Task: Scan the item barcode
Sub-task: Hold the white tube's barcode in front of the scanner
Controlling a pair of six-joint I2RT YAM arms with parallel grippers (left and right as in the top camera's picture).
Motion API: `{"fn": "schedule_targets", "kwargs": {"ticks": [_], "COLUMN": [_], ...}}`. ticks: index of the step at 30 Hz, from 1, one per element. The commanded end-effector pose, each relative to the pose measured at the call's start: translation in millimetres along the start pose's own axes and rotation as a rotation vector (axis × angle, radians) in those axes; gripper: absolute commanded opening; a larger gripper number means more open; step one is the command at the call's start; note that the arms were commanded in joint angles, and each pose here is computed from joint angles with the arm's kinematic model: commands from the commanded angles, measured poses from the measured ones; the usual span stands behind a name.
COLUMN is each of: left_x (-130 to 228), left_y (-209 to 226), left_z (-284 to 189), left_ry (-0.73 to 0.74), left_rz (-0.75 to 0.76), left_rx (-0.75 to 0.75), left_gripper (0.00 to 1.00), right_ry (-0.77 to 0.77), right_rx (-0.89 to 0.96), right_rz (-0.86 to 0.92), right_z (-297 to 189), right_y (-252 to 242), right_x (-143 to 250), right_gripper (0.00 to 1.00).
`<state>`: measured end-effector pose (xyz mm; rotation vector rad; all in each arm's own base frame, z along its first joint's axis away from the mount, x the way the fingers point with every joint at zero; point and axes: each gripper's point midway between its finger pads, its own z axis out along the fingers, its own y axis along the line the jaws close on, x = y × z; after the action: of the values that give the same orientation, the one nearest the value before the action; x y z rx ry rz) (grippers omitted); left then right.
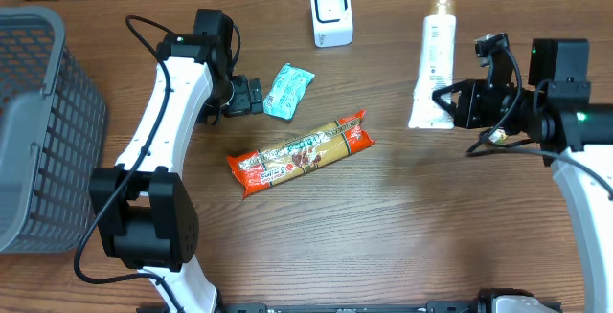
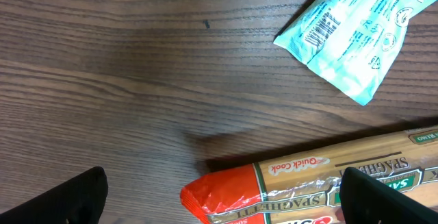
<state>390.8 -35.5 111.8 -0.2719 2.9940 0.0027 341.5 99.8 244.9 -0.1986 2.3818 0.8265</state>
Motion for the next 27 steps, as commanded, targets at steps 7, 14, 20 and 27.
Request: {"fn": "schedule_targets", "kwargs": {"ticks": [7, 14, 20, 27], "left_x": [-1, -1, -1, -1], "left_y": [2, 2, 2, 2], "left_z": [0, 0, 0, 0], "left_ry": [-0.003, -0.002, -0.002, -0.002], "left_rz": [-0.001, 0.000, 0.000, -0.002], "left_rx": [-0.008, -0.008, -0.008, -0.008], "left_gripper": [1.00, 1.00, 1.00, 1.00], "right_ry": [-0.100, -0.222, -0.337, -0.406], "right_rx": [0.078, 0.222, 0.294, 0.609], "right_rz": [0.017, -0.063, -0.153, -0.284], "right_z": [-15, -28, -6, 77], "right_y": [-2, 7, 19, 3], "right_x": [-25, -84, -152, -176], "right_gripper": [0.04, 0.04, 0.04, 0.04]}}
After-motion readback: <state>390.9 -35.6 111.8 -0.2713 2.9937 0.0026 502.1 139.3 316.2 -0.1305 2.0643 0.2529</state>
